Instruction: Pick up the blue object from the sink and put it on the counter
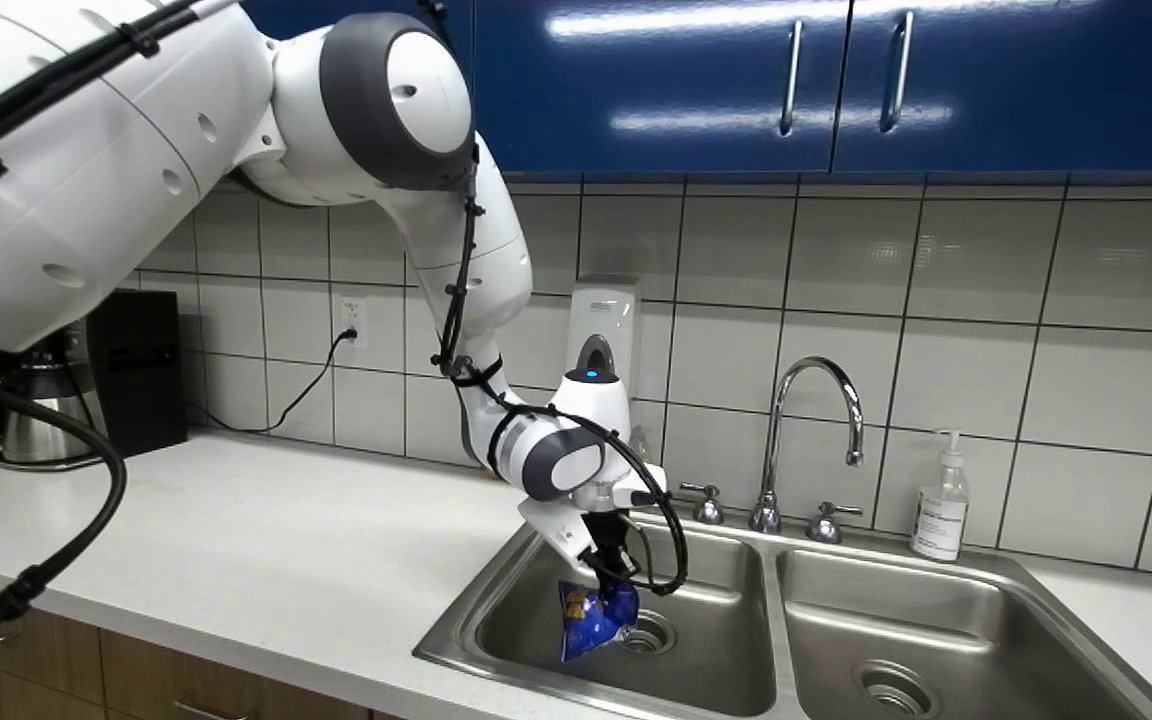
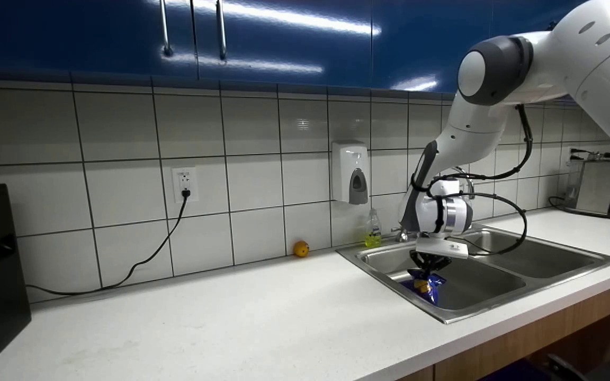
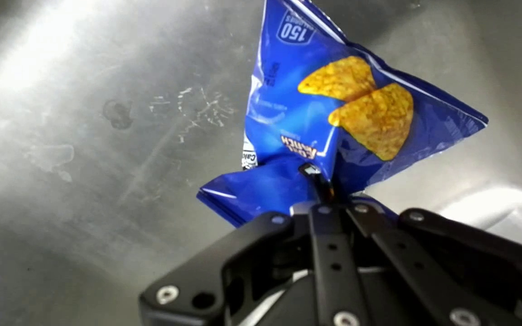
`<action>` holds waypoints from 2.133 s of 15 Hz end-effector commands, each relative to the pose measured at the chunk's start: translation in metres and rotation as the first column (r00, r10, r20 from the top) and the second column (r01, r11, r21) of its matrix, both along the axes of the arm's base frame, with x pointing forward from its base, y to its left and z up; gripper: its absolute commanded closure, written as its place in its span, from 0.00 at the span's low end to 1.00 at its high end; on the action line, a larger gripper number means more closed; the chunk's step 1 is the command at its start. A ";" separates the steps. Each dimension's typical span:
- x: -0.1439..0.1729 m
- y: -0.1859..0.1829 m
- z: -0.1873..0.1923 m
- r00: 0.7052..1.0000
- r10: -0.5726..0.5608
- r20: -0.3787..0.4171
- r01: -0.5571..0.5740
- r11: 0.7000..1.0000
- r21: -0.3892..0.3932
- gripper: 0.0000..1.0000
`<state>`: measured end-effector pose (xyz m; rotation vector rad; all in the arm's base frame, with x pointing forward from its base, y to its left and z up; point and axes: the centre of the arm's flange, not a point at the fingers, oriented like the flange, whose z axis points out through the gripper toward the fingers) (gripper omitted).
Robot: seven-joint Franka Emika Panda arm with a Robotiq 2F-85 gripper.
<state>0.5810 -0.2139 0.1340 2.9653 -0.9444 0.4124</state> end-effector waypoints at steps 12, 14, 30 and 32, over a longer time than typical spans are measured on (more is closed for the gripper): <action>-0.077 0.042 0.191 0.985 0.169 0.033 -0.169 0.985 0.019 1.00; -0.093 0.056 0.202 0.972 0.236 0.006 -0.236 0.971 0.035 1.00; -0.160 0.210 0.161 0.722 0.664 -0.194 -0.677 0.736 0.000 1.00; -0.158 0.227 0.158 0.698 0.689 -0.198 -0.703 0.711 -0.006 1.00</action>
